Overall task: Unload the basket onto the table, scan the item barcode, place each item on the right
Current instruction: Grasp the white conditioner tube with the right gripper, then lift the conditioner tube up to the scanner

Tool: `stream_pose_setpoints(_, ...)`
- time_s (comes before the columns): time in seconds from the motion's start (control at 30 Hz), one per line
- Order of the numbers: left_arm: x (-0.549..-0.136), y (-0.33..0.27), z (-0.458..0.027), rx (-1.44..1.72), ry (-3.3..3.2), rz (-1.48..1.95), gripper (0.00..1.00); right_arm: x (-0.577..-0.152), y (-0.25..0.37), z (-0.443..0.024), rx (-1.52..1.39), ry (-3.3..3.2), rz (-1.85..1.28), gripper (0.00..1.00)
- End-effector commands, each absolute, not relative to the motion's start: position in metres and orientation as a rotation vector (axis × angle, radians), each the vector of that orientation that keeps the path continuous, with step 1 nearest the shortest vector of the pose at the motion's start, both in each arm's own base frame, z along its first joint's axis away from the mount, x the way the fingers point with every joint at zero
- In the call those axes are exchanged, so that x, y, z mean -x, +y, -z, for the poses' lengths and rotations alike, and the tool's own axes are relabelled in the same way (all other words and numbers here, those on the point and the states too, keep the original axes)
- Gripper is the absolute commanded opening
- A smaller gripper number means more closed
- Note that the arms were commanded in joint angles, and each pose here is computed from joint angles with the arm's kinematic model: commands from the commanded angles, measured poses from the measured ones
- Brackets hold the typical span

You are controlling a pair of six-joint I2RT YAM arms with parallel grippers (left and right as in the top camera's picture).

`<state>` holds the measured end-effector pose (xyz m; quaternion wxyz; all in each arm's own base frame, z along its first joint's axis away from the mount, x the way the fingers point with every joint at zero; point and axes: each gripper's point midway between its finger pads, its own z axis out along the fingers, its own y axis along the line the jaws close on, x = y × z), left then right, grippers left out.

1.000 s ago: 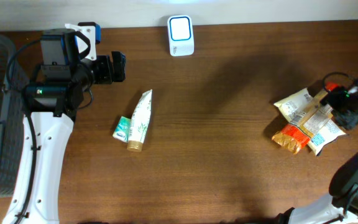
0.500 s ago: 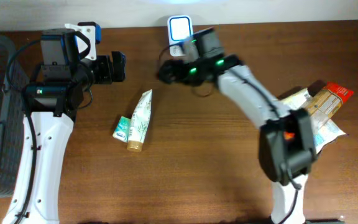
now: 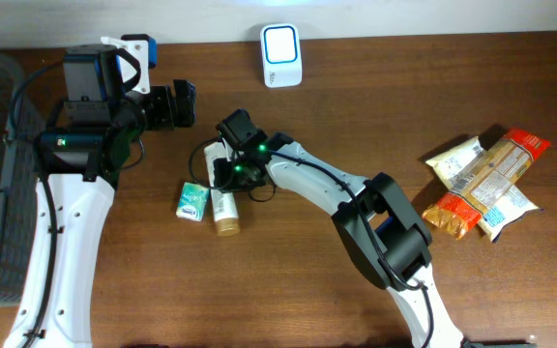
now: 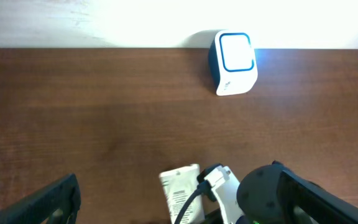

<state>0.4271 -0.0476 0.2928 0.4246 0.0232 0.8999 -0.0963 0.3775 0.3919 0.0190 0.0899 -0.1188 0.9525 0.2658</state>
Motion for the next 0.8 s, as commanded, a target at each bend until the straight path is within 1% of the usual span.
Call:
stream_pose_setpoints(0.0,-0.427,-0.048,-0.296,-0.053,2.245,0.245,0.99,-0.381,0.369,-0.012,0.351,2.892,-0.814,0.08)
stream_pose_setpoints(0.07,-0.427,-0.048,-0.296,-0.053,2.245,0.245,0.99,-0.379,0.355,-0.028,0.448,2.887,-0.924,0.08)
stream_pose_setpoints(0.13,-0.427,-0.048,-0.296,-0.053,2.245,0.245,0.99,-0.377,0.315,-0.037,0.479,2.946,-0.925,0.09)
stream_pose_setpoints(0.17,-0.427,-0.048,-0.296,-0.054,2.245,0.244,0.99,-0.376,0.296,-0.034,0.474,2.987,-0.905,0.16)
stream_pose_setpoints(0.2,-0.427,-0.048,-0.296,-0.053,2.244,0.245,0.99,-0.378,0.282,-0.033,0.474,3.005,-0.894,0.26)
stream_pose_setpoints(0.23,-0.427,-0.048,-0.296,-0.054,2.244,0.244,0.99,-0.381,0.271,-0.033,0.455,3.014,-0.889,0.44)
stream_pose_setpoints(0.27,-0.427,-0.048,-0.296,-0.053,2.244,0.245,0.99,-0.386,0.26,-0.035,0.423,3.011,-0.921,0.55)
stream_pose_setpoints(0.3,-0.427,-0.048,-0.296,-0.054,2.244,0.244,0.99,-0.389,0.256,-0.039,0.429,2.992,-0.981,0.57)
stream_pose_setpoints(0.37,-0.427,-0.048,-0.296,-0.053,2.244,0.245,0.99,-0.394,0.241,-0.047,0.376,2.972,-1.1,0.59)
stream_pose_setpoints(0.4,-0.427,-0.048,-0.296,-0.053,2.245,0.245,0.99,-0.39,0.237,-0.053,0.398,2.952,-1.184,0.59)
stream_pose_setpoints(0.43,-0.427,-0.048,-0.296,-0.054,2.244,0.244,0.99,-0.384,0.234,-0.055,0.409,2.964,-1.22,0.68)
stream_pose_setpoints(0.5,-0.427,-0.048,-0.296,-0.053,2.245,0.245,0.99,-0.369,0.232,-0.055,0.466,3.003,-1.222,0.69)
stream_pose_setpoints(0.53,-0.427,-0.048,-0.296,-0.053,2.244,0.245,0.99,-0.366,0.239,-0.055,0.492,3.004,-1.223,0.67)
stream_pose_setpoints(0.6,-0.427,-0.048,-0.296,-0.053,2.245,0.245,0.99,-0.362,0.257,-0.063,0.543,2.991,-1.228,0.55)
stream_pose_setpoints(0.67,-0.427,-0.048,-0.296,-0.054,2.244,0.244,0.99,-0.367,0.279,-0.09,0.647,2.899,-1.219,0.27)
stream_pose_setpoints(0.7,-0.427,-0.048,-0.296,-0.053,2.244,0.245,0.99,-0.371,0.291,-0.11,0.695,2.842,-1.209,0.08)
stream_pose_setpoints(0.73,-0.427,-0.048,-0.296,-0.053,2.245,0.245,0.99,-0.37,0.299,-0.119,0.725,2.816,-1.209,0.04)
stream_pose_setpoints(0.77,-0.427,-0.048,-0.296,-0.053,2.245,0.245,0.99,-0.36,0.312,-0.118,0.746,2.841,-1.178,0.04)
